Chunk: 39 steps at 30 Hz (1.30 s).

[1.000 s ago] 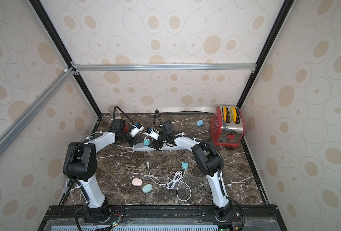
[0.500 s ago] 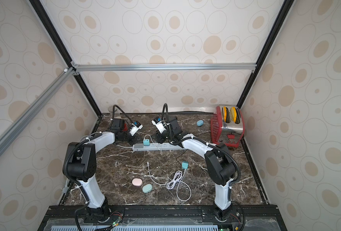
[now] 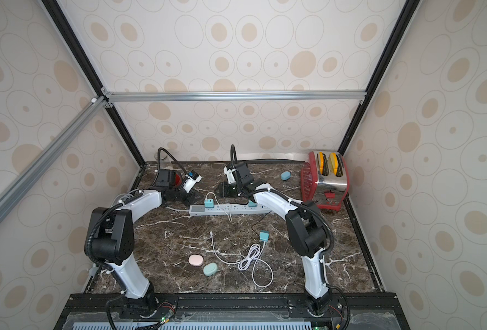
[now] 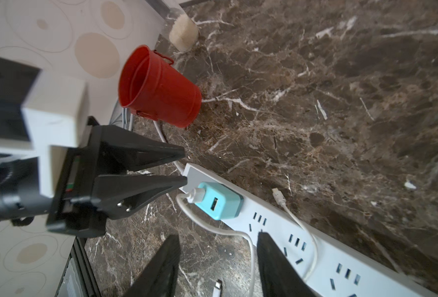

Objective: Charge the bluetooth headset
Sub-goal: Insert the plug into the socket.

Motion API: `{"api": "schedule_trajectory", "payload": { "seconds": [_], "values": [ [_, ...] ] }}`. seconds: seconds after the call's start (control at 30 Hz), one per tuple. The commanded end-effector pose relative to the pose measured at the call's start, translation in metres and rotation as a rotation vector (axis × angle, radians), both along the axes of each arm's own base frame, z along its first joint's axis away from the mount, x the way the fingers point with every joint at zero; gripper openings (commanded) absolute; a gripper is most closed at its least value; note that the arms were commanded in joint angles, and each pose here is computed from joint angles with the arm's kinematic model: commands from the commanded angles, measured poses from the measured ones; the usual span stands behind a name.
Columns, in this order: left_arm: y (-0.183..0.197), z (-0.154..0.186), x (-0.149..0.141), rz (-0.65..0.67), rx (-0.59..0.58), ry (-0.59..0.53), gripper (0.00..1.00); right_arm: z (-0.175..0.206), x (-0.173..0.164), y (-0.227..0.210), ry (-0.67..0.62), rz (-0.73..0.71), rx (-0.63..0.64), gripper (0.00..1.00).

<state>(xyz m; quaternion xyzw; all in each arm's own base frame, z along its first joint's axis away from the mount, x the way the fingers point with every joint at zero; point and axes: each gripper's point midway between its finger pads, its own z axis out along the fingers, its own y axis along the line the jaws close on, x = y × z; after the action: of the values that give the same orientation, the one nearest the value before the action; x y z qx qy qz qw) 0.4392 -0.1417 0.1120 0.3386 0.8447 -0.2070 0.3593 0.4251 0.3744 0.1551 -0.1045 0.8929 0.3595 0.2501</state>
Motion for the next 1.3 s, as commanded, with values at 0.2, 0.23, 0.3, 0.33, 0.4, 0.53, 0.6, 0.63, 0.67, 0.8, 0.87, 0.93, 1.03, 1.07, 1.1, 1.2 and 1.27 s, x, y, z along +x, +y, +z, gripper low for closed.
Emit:
{"api": "schedule_trajectory", "payload": {
  "seconds": [0.2,0.23,0.3,0.33,0.4,0.53,0.6,0.63,0.67,0.8,0.87,0.93,1.03,1.07,1.1,1.2,1.27],
  "values": [
    [-0.009,0.009,-0.004,-0.047,0.005,-0.017,0.33,-0.018,-0.010,0.008,0.117,-0.012,-0.019,0.40],
    [-0.010,0.009,-0.005,-0.052,0.007,-0.014,0.33,-0.019,-0.011,0.009,0.118,-0.007,-0.024,0.40],
    [-0.010,0.008,-0.004,-0.052,0.010,-0.010,0.33,-0.024,-0.011,0.010,0.129,-0.006,-0.031,0.42],
    [-0.010,0.008,-0.003,-0.049,0.012,-0.010,0.33,-0.025,-0.010,0.011,0.135,-0.008,-0.030,0.42],
    [-0.010,0.007,-0.003,-0.049,0.015,-0.006,0.33,-0.027,-0.009,0.013,0.139,-0.011,-0.028,0.43],
    [-0.012,0.007,-0.003,-0.055,0.021,-0.001,0.33,-0.027,-0.007,0.021,0.134,0.007,-0.011,0.42],
    [-0.012,0.006,-0.004,-0.056,0.022,0.002,0.33,-0.026,-0.007,0.025,0.125,0.017,-0.014,0.41],
    [-0.012,0.006,-0.003,-0.058,0.023,0.003,0.33,-0.027,-0.006,0.025,0.127,0.020,-0.020,0.42],
    [-0.012,0.006,-0.004,-0.058,0.023,0.006,0.33,-0.029,-0.007,0.026,0.132,0.024,-0.031,0.43],
    [-0.014,0.005,-0.004,-0.068,0.026,0.010,0.33,-0.038,-0.007,0.031,0.145,0.023,-0.047,0.49],
    [-0.015,0.005,-0.005,-0.071,0.028,0.010,0.33,-0.042,-0.004,0.032,0.149,0.013,-0.043,0.47],
    [-0.015,0.005,-0.005,-0.075,0.029,0.010,0.33,-0.044,-0.002,0.034,0.148,0.011,-0.039,0.44],
    [-0.015,0.005,-0.005,-0.075,0.030,0.013,0.33,-0.047,-0.001,0.038,0.136,0.023,-0.051,0.41],
    [-0.015,0.004,-0.005,-0.075,0.032,0.016,0.33,-0.048,0.000,0.039,0.130,0.024,-0.056,0.41],
    [-0.015,0.003,-0.006,-0.076,0.034,0.017,0.33,-0.050,0.000,0.040,0.124,0.025,-0.061,0.40],
    [-0.015,0.003,-0.005,-0.077,0.041,0.020,0.33,-0.054,0.000,0.041,0.116,0.032,-0.072,0.38],
    [-0.016,0.001,-0.006,-0.079,0.052,0.023,0.33,-0.056,-0.002,0.042,0.112,0.037,-0.087,0.36]
  ]
}}
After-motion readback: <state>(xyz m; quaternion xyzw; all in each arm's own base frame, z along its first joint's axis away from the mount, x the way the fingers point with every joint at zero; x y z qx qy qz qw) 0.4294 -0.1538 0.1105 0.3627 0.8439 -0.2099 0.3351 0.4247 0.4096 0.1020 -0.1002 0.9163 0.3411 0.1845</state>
